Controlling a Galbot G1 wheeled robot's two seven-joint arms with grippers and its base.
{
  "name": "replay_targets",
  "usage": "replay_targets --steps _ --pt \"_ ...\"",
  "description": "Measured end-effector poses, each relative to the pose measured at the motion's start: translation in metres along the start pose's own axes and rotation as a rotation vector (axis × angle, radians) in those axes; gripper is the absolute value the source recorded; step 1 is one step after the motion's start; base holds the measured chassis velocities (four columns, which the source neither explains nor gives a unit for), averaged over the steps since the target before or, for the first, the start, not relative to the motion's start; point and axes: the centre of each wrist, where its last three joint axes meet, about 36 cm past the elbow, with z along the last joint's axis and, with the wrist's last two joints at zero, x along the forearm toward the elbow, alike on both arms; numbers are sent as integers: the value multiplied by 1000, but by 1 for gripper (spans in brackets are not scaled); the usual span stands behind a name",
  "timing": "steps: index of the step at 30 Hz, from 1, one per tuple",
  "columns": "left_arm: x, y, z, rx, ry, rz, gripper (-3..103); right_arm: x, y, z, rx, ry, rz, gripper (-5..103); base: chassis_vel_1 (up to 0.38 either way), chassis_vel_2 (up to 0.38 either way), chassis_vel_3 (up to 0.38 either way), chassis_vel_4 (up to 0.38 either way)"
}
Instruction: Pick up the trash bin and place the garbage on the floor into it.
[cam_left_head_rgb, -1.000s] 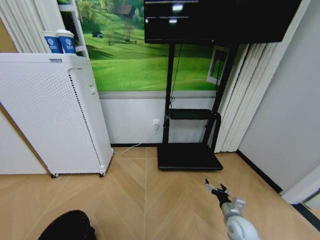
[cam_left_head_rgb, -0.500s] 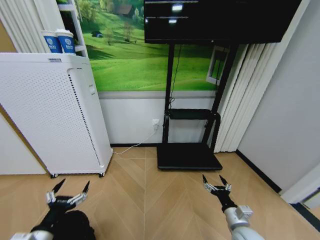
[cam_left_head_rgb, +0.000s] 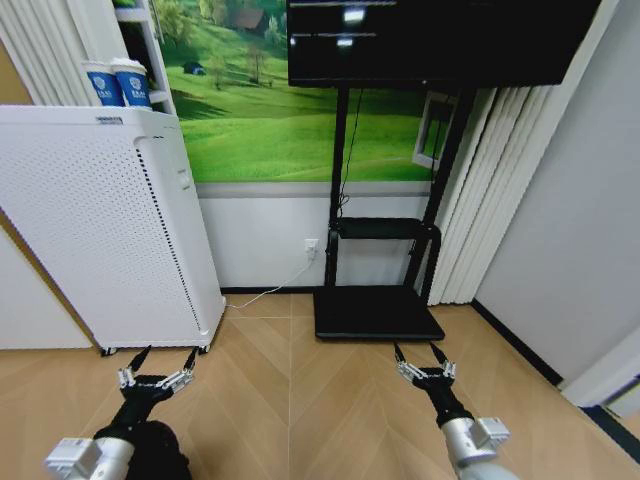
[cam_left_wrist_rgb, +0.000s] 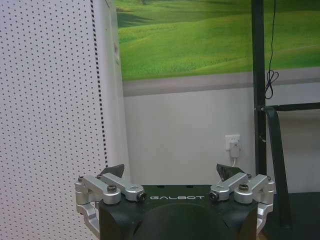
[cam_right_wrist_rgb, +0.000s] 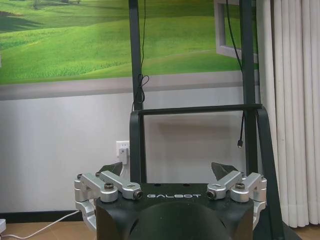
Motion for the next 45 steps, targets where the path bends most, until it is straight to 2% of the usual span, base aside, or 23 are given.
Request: replay_targets --steps 45 --pt "1 1 1 -1 3 -2 100 -1 -1 2 -2 4 4 100 -1 -1 -1 -1"
